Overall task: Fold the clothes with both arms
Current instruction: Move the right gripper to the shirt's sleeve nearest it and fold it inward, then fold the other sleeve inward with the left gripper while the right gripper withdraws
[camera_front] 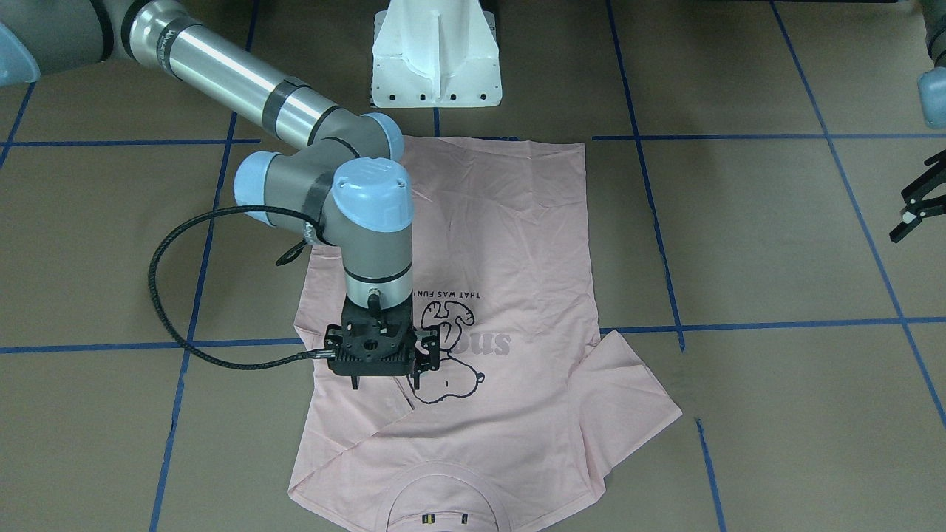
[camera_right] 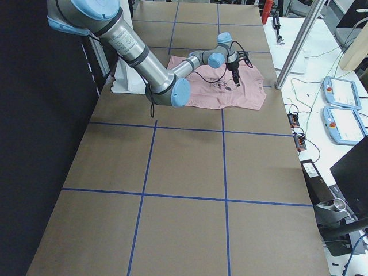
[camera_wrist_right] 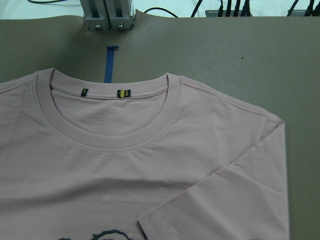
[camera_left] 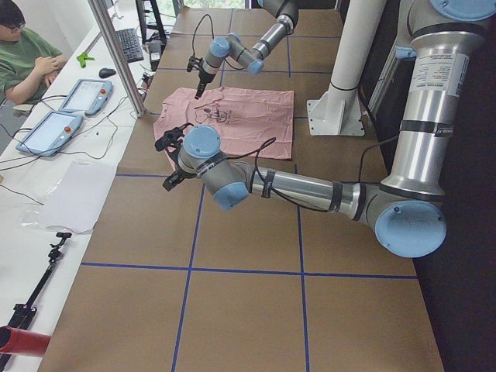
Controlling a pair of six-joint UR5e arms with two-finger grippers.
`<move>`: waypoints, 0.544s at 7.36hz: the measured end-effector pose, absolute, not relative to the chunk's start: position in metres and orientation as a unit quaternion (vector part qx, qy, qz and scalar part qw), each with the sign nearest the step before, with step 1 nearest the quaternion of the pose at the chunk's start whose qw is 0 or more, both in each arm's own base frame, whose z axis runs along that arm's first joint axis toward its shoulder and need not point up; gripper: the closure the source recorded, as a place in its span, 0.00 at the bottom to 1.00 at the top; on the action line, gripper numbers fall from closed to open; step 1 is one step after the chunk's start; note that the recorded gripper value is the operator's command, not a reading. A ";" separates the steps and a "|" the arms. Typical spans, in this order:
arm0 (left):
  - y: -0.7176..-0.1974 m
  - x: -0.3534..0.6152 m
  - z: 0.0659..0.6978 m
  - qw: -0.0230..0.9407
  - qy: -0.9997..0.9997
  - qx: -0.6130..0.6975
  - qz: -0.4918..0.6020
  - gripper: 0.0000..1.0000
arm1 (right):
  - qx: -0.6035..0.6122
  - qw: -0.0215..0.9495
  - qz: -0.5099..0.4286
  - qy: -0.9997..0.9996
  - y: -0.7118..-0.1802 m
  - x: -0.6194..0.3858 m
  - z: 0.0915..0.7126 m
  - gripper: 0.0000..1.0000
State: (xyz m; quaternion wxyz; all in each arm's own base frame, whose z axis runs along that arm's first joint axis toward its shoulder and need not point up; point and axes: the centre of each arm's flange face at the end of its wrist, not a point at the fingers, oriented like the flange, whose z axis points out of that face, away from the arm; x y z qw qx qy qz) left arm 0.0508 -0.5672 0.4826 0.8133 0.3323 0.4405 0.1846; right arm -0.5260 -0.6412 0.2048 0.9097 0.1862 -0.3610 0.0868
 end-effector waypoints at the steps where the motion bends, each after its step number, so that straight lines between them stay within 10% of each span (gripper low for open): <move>1: -0.591 0.079 0.473 0.825 0.441 0.318 0.153 0.03 | 0.178 0.909 0.060 -0.371 -0.652 -0.482 0.216 0.00; 4: -0.649 0.185 0.443 0.851 0.434 0.285 0.077 0.25 | 0.165 0.903 -0.028 -0.395 -0.695 -0.301 0.299 0.00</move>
